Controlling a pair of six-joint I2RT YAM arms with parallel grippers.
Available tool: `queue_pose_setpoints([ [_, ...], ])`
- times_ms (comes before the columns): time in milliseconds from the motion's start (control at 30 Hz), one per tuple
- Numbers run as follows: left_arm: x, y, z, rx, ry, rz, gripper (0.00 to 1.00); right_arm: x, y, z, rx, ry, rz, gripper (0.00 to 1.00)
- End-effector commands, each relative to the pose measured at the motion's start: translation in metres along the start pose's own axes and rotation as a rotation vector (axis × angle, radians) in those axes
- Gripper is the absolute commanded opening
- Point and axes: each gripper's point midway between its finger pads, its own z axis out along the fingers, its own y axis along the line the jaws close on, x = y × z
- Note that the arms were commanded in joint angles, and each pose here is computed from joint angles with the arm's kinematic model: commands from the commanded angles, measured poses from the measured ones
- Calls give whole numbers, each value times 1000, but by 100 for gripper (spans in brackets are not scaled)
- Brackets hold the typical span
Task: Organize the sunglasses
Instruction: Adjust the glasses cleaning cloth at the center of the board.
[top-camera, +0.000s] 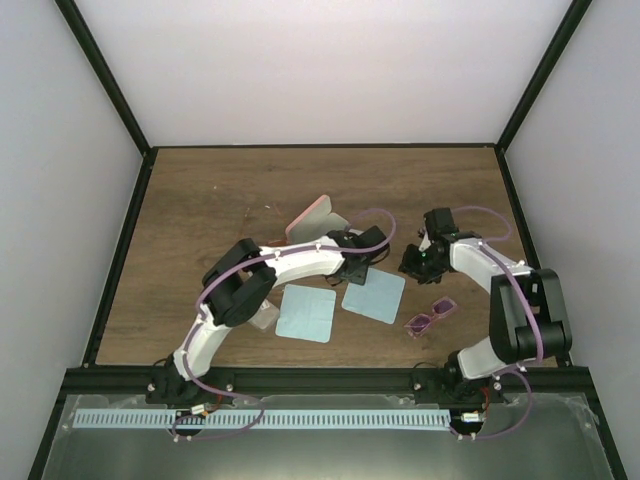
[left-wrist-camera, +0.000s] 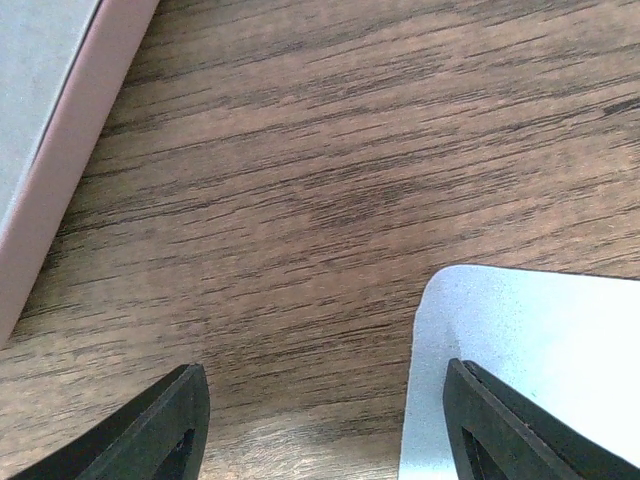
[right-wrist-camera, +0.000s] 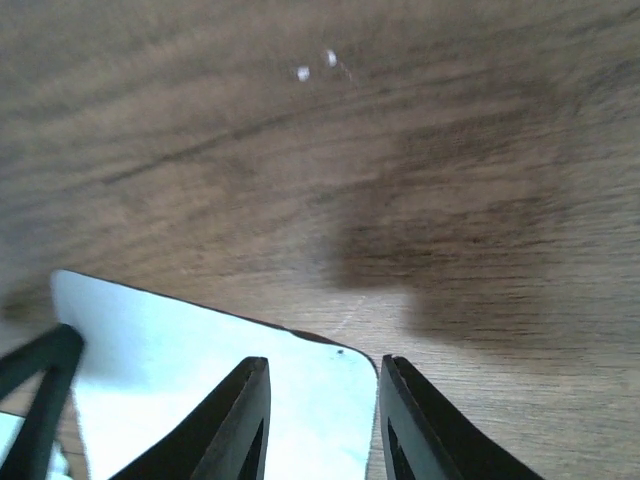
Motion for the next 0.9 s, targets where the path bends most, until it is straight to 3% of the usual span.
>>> queue_pose_setpoints([
  [0,50,10,19,-9,187,70,66,6,-6,10,81,31,-34,31],
  [367,58,16,23,14,211,39,66,19,-11,27,163,74,-83,34],
  [867,59,19,25,23,217,27,66,32,-13,34,196,109,-125,17],
])
